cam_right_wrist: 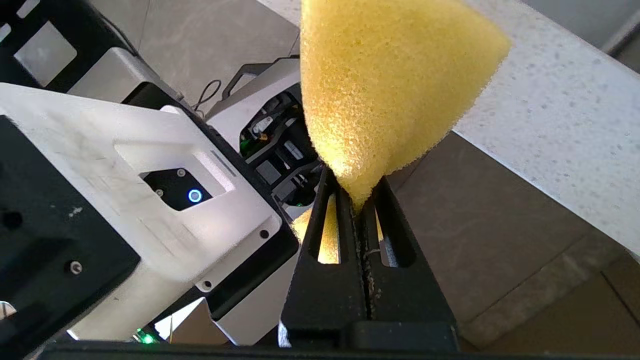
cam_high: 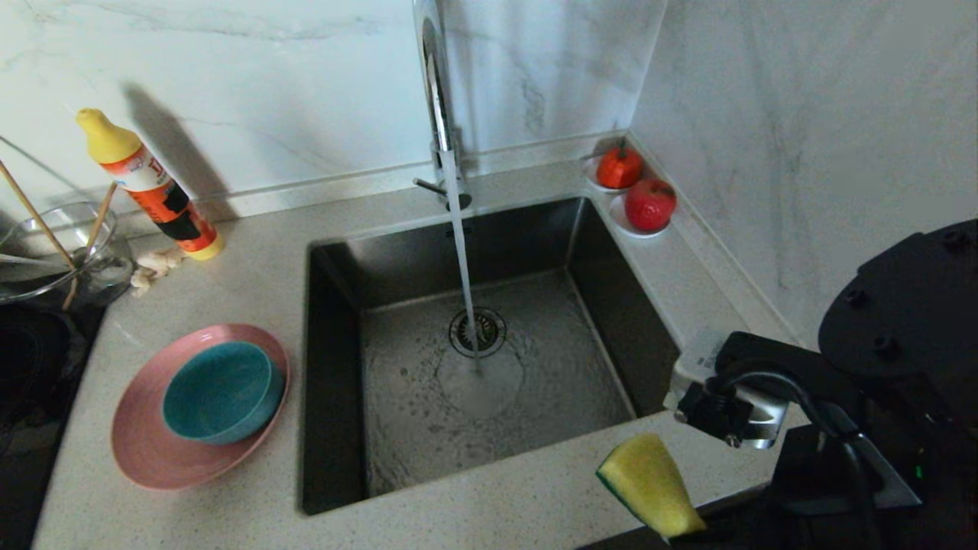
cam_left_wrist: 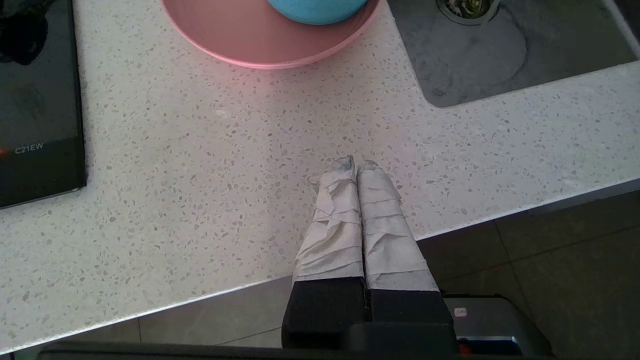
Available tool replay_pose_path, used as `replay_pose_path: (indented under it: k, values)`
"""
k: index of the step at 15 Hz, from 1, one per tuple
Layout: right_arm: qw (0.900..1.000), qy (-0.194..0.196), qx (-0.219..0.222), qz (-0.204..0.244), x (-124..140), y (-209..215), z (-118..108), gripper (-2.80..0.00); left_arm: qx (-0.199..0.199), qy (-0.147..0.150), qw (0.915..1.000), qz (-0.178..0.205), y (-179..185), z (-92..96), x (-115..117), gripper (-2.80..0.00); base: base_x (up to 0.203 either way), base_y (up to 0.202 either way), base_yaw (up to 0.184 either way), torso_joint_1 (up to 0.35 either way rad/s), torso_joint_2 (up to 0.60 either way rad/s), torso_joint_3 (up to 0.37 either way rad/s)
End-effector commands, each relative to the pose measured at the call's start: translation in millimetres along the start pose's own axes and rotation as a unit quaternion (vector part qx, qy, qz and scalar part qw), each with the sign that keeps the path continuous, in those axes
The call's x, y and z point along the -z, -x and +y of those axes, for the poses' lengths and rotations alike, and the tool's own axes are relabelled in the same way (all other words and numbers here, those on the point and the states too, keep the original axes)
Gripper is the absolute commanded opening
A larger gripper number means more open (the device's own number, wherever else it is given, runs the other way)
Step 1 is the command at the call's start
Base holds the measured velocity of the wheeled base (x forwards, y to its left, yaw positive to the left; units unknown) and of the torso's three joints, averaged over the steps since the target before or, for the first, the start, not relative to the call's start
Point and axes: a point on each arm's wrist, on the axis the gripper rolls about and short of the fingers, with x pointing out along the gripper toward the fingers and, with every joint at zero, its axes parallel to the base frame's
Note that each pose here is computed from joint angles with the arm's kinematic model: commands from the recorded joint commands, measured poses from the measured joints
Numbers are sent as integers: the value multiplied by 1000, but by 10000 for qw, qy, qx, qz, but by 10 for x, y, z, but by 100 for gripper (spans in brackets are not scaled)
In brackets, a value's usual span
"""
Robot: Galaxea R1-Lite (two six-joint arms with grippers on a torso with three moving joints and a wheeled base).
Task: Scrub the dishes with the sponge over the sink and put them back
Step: Pick up a bowl and the sponge
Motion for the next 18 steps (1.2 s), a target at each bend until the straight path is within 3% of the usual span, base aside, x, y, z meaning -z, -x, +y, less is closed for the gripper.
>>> replay_pose_path:
  k: [1,5,11,13,15,18]
  values:
    - [10000,18,6,75,-36,-64,33,-280,0,-22,10000,7,0,0,2,-280,0,0,0,0,0,0]
    - [9999,21,108,63,-138,-115,66,-280,-163,8,9999,13,-1,7,7,-280,0,0,0,0,0,0]
    - [9999,33,82,138,-50,-50,62,-280,-218,-30,9998,3,5,10,-12,-280,0,0,0,0,0,0]
    - [9999,26,84,145,-26,-38,53,-280,-384,-29,9988,-291,91,26,-322,-280,0,0,0,0,0,0]
    - [9998,47,77,155,-10,-43,57,-280,-523,-3,9982,-286,90,47,-733,-280,0,0,0,0,0,0]
    - [9998,5,115,151,-11,-45,33,-280,-777,-20,9969,126,-148,85,-1303,-280,0,0,0,0,0,0]
